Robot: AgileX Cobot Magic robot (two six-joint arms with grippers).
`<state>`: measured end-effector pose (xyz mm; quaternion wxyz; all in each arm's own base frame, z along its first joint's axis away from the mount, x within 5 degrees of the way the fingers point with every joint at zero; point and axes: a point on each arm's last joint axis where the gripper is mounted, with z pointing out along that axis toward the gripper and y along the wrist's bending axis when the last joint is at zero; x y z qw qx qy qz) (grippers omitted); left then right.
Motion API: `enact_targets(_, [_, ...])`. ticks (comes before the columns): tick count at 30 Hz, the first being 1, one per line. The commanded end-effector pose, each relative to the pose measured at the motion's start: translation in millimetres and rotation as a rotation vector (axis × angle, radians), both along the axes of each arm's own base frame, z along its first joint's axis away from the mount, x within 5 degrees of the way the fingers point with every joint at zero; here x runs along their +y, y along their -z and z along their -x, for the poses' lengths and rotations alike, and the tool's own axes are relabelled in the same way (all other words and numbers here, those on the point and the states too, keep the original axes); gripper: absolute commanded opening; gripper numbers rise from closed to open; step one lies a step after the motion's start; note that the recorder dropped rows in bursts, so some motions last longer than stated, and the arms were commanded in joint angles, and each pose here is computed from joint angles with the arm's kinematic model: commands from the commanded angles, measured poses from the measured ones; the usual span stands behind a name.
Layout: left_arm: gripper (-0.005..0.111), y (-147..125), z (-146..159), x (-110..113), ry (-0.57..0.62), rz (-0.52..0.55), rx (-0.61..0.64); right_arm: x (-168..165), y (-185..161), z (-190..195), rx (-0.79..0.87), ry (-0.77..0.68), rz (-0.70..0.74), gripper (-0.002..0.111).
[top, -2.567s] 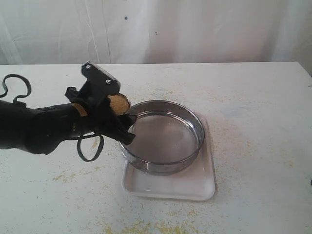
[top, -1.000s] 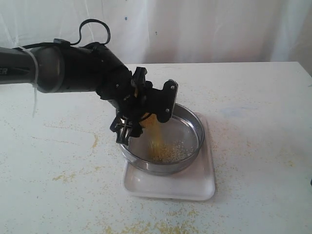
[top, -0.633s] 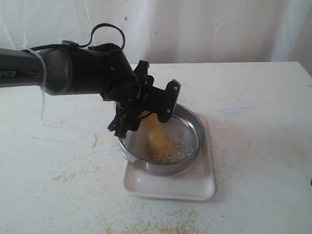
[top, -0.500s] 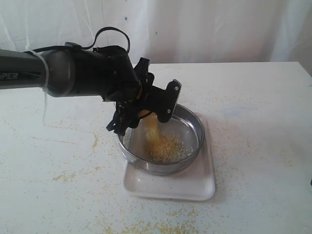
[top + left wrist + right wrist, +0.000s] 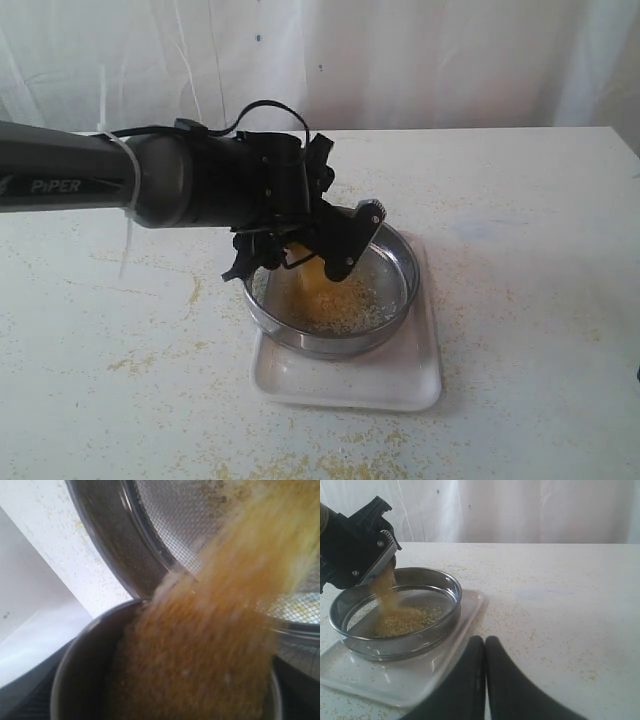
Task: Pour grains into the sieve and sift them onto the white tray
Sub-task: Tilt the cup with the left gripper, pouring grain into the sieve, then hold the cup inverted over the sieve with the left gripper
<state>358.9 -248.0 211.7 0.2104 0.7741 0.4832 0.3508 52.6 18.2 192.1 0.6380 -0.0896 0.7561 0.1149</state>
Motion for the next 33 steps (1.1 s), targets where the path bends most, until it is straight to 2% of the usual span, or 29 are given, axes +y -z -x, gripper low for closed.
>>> enact_targets(1, [0.0,-10.5,1.6,-5.2,0.046,-0.074,-0.077,-0.6,0.6,-0.1,-0.008,0.009,-0.002,0.0])
enact_targets(9, [0.0,-17.5,8.9,-20.1,0.15,-0.187,-0.175,-0.6,0.6,-0.1,-0.008,0.009,-0.002,0.0])
enact_targets(17, [0.0,-22.6,10.9,-21.4,0.142,-0.402,-0.29,-0.6,0.6,-0.1,-0.008,0.009,-0.002,0.0])
enact_targets(33, [0.0,-21.7,17.7,-25.8,0.161,-0.487,-0.337,-0.6,0.6,-0.1,-0.008,0.009,-0.002,0.0])
